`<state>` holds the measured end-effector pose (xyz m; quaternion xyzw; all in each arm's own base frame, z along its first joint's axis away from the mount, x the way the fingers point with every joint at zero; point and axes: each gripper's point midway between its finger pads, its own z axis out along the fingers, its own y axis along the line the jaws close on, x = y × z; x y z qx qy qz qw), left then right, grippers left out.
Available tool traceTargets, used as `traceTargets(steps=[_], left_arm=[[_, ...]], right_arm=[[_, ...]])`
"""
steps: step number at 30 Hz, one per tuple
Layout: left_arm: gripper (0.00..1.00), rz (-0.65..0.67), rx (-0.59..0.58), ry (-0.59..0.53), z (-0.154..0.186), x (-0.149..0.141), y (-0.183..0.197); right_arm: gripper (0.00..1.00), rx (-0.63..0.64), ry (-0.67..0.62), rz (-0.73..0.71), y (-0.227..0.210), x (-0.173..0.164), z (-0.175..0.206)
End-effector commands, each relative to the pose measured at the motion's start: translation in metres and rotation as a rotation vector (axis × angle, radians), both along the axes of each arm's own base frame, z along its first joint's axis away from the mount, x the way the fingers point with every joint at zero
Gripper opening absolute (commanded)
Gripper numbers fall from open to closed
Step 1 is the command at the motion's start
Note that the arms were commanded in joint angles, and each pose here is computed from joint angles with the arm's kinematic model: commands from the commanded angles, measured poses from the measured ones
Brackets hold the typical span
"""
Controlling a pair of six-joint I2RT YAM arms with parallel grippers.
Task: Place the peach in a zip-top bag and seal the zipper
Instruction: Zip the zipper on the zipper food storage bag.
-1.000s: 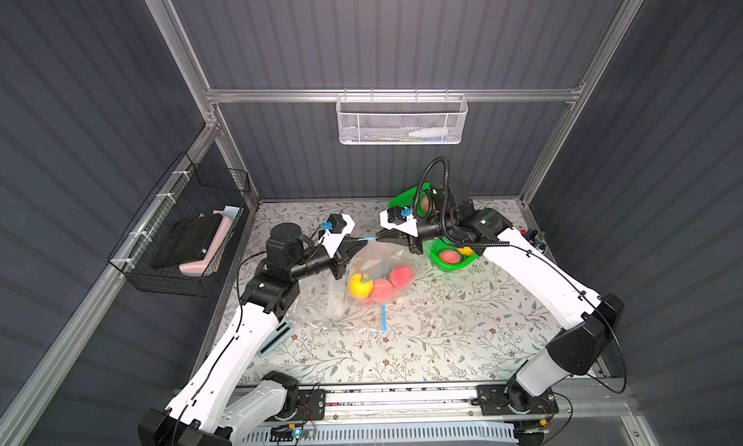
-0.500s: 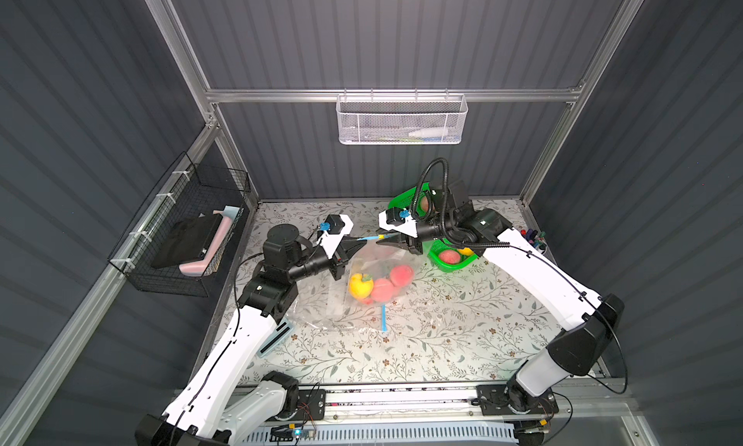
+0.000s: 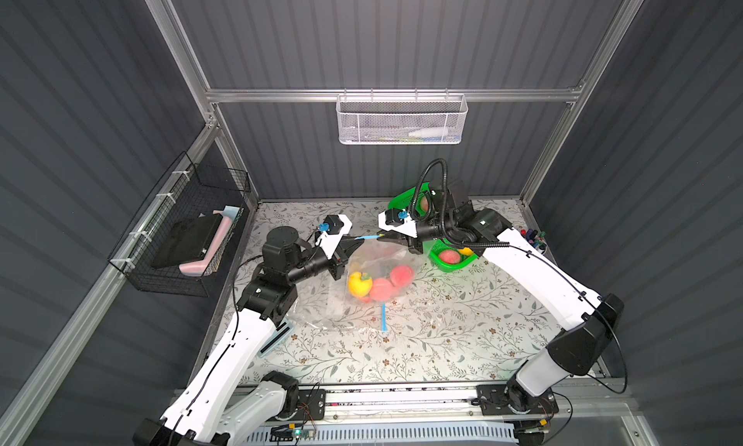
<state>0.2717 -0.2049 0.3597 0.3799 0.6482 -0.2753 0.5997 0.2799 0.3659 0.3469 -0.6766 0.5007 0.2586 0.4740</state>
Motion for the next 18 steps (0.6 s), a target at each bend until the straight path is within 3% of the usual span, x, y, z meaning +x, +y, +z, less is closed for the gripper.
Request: traceTargets(steps=[1, 8, 18], left_arm=[[0.0, 0.131, -0.022, -0.048, 0.015, 0.002, 0.02], [0.0, 0.265, -0.023, -0.057, 0.018, 0.009, 0.04], [0.0, 0.381, -0.028, -0.035, 0.017, 0.021, 0.056]], right_arm=[[0.14, -0.101, 0.003, -0.097, -0.03, 0.017, -0.019], [0.15, -0.163, 0.023, -0.213, -0.063, 0.039, -0.029], [0.15, -0.126, 0.03, -0.351, -0.105, 0.065, -0.026]])
